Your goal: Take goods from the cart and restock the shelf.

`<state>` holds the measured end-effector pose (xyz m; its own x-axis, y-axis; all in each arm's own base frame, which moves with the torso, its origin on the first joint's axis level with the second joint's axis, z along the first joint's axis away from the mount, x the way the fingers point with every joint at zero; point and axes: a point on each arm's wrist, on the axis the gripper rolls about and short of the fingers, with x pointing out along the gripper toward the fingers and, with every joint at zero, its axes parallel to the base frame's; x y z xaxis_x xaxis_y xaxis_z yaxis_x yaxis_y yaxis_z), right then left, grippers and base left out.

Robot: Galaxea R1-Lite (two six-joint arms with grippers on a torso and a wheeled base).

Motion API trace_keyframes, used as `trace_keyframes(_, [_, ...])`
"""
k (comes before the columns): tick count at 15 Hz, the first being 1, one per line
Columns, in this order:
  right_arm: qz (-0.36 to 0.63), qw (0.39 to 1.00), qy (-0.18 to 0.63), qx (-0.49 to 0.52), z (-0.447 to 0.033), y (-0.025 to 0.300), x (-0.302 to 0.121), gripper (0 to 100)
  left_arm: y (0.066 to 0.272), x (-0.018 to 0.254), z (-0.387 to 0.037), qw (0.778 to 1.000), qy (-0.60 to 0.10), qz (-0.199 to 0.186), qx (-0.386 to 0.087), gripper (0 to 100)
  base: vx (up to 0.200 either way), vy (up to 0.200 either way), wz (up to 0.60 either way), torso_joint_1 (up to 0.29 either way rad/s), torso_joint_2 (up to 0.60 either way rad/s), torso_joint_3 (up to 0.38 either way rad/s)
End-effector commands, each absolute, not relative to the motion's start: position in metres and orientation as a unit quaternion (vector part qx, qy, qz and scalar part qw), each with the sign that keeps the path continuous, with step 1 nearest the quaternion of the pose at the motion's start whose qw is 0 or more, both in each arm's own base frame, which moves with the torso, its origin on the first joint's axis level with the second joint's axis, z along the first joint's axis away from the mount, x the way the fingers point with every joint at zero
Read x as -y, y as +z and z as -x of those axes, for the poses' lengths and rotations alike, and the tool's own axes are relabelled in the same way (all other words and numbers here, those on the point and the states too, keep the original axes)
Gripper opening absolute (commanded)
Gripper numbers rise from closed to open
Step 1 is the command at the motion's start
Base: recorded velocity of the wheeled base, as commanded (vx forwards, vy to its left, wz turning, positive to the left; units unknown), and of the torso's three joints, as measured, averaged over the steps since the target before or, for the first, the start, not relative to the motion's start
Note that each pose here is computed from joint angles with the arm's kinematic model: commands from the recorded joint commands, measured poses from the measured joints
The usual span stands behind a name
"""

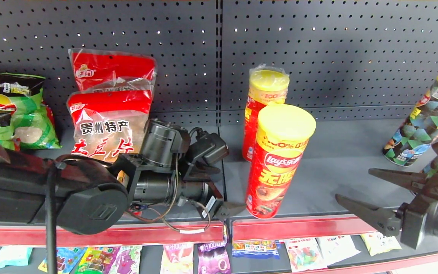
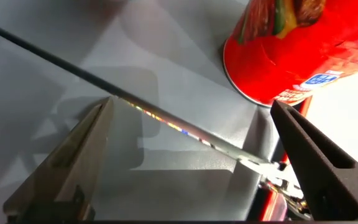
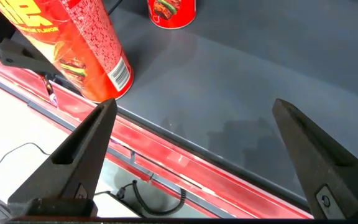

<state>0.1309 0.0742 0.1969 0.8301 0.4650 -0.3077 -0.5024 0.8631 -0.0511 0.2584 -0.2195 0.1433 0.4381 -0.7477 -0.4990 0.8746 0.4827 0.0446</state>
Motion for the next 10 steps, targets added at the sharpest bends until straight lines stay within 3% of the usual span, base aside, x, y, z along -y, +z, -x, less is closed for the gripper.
trace_keyframes(1, [0.066,0.954,0.253,-0.145,-0.1312,0.1962,-0.0744,100,0.1426,0.2202,-0.2584,0.834,-0.487,-0.150,-0.212,100,0.000,0.000,0.00,0.000,0.00,0.000])
trace_keyframes(10, [0.065,0.954,0.253,-0.146,-0.1315,0.1964,-0.0746,100,0.1427,0.2250,-0.2543,0.830,-0.495,-0.152,-0.210,100,0.000,0.000,0.00,0.000,0.00,0.000])
